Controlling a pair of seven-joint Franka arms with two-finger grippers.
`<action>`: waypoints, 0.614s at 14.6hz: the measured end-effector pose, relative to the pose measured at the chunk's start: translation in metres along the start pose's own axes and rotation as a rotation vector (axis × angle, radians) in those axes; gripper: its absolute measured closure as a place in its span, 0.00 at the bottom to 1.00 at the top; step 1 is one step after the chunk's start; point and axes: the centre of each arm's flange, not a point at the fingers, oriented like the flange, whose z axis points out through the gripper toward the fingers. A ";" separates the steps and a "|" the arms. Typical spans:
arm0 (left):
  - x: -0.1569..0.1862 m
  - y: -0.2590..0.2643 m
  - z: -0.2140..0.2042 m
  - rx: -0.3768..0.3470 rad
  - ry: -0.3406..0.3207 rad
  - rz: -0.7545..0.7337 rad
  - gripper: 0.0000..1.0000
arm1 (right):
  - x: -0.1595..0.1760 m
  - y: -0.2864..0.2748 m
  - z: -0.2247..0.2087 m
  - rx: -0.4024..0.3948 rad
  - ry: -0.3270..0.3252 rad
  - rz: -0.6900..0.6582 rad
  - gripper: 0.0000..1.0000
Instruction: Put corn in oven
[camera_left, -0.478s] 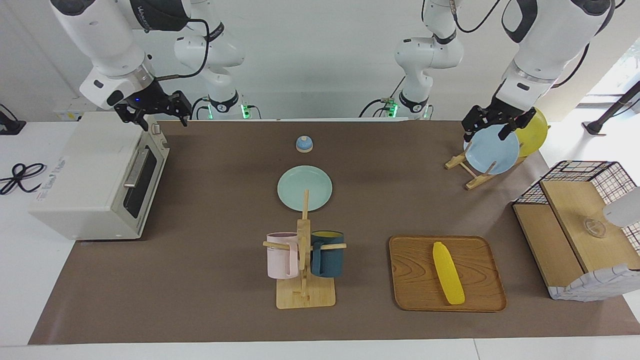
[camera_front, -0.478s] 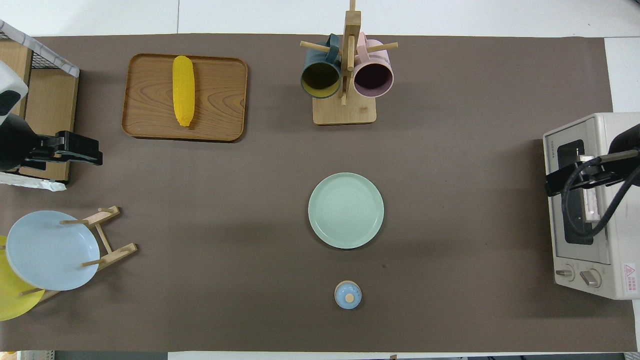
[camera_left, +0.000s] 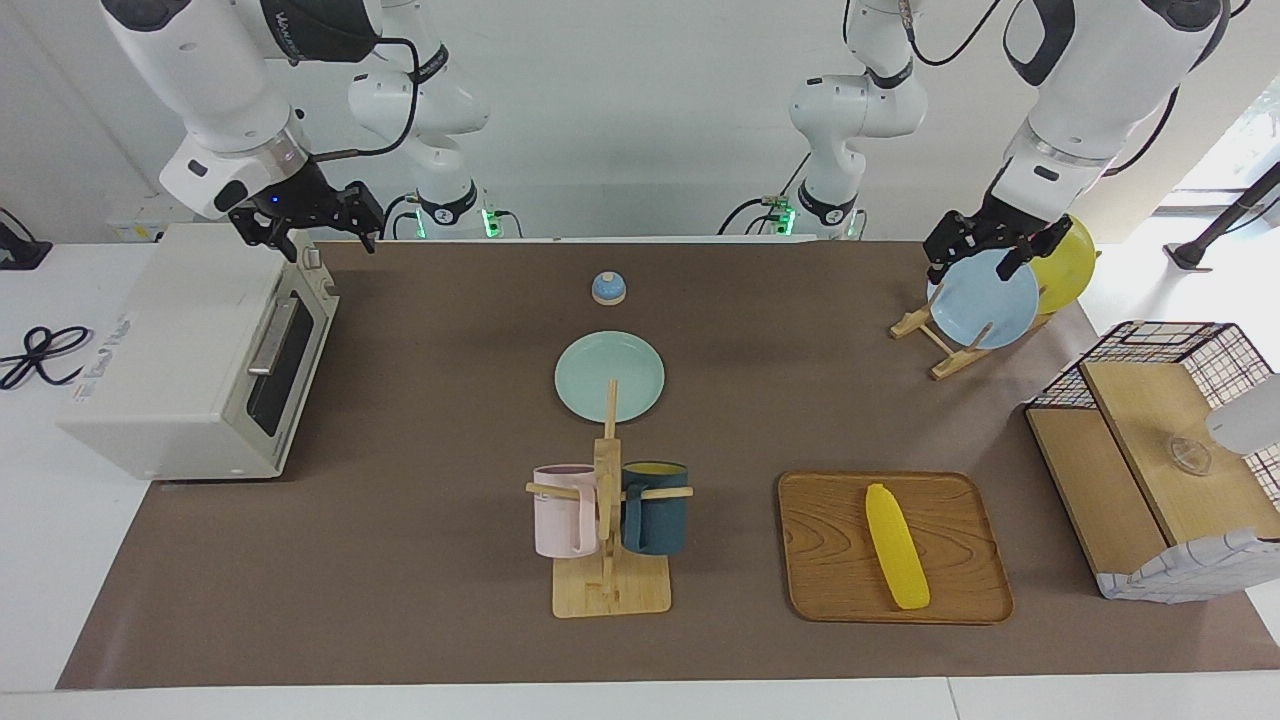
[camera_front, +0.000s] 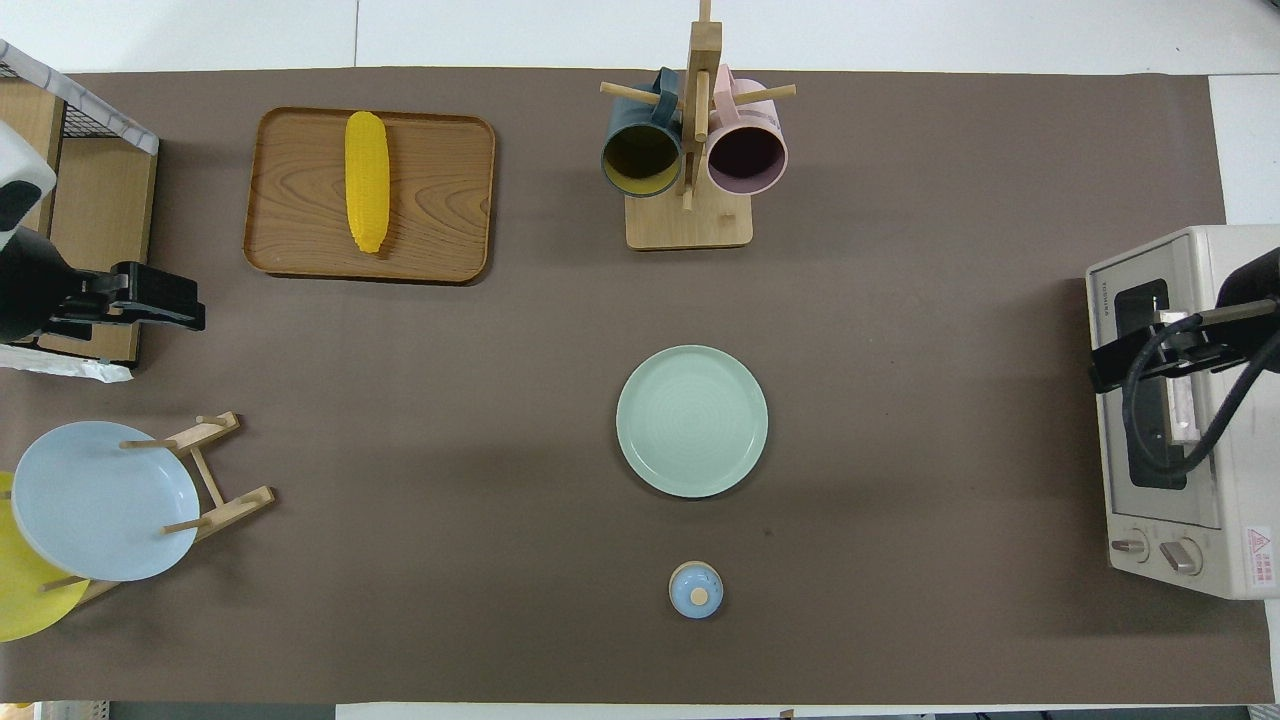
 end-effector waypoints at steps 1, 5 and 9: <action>0.000 0.000 0.000 0.000 0.000 0.000 0.00 | 0.000 0.000 0.000 0.000 0.000 0.000 0.00; 0.000 0.000 0.000 0.000 0.004 0.000 0.00 | 0.003 0.000 0.012 0.046 -0.002 0.003 0.05; 0.004 0.001 -0.002 -0.004 0.031 0.001 0.00 | 0.001 0.010 0.029 0.070 -0.004 0.027 0.49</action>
